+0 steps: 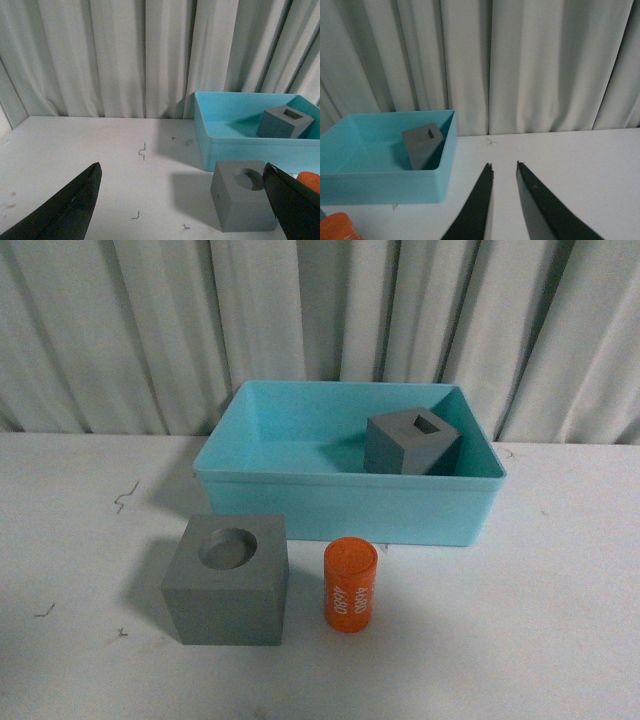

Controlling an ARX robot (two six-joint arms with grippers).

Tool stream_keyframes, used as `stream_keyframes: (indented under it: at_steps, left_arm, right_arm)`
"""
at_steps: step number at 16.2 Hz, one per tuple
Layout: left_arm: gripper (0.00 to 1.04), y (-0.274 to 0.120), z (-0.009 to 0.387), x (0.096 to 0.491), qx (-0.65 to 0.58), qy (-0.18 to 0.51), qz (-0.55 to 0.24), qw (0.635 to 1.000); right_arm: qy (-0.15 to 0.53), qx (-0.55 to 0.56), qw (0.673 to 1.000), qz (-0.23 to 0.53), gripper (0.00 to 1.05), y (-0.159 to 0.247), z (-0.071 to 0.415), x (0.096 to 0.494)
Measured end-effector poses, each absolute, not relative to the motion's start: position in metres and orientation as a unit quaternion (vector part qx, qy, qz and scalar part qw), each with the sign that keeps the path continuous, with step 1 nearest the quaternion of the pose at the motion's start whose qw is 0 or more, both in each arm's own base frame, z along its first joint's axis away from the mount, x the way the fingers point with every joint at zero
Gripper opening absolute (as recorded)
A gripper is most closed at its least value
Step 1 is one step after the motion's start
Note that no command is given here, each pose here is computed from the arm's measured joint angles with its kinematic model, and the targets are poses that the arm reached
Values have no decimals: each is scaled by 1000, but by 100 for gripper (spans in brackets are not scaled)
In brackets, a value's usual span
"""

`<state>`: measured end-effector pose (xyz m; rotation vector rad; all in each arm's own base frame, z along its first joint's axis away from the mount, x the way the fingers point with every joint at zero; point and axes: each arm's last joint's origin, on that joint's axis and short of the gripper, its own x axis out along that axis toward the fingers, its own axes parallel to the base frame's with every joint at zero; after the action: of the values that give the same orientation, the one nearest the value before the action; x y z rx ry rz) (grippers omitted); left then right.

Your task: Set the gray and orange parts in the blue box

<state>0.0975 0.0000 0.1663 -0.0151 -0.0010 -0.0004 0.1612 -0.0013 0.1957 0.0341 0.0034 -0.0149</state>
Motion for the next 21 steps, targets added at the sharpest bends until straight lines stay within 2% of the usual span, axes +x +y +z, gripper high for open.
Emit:
stream_keyframes:
  at_steps: [1,2,10,12,14,18,19,21]
  left_arm:
    - [98,0,166,97,-8,0,0,1000]
    - [98,0,166,97,-8,0,0,1000]
    - [98,0,166,97,-8,0,0,1000]
    - [98,0,166,97,-8,0,0,1000]
    - [98,0,166,97,-8,0,1,1000]
    - [98,0,166,97,-8,0,0,1000]
    - [98,0,166,97,-8,0,0,1000]
    - [98,0,166,97,-8,0,0,1000]
  right_arm:
    - [0,9,1000,-1,7,0,190,152]
    - [4,4,1000,-1,2,0,183,144]
    - [-8,3,1000,-1,2,0,170,109]
    - [20,3,1000,-1,2,0,164,101]
    - [-6,3,1000,-1,2,0,168,97]
    - [-2,3,1000,-1,2,0,167,97]
    - [-3,3,1000,-1,9,0,167,97]
    - [-3,3,1000,-1,31,0,167,97]
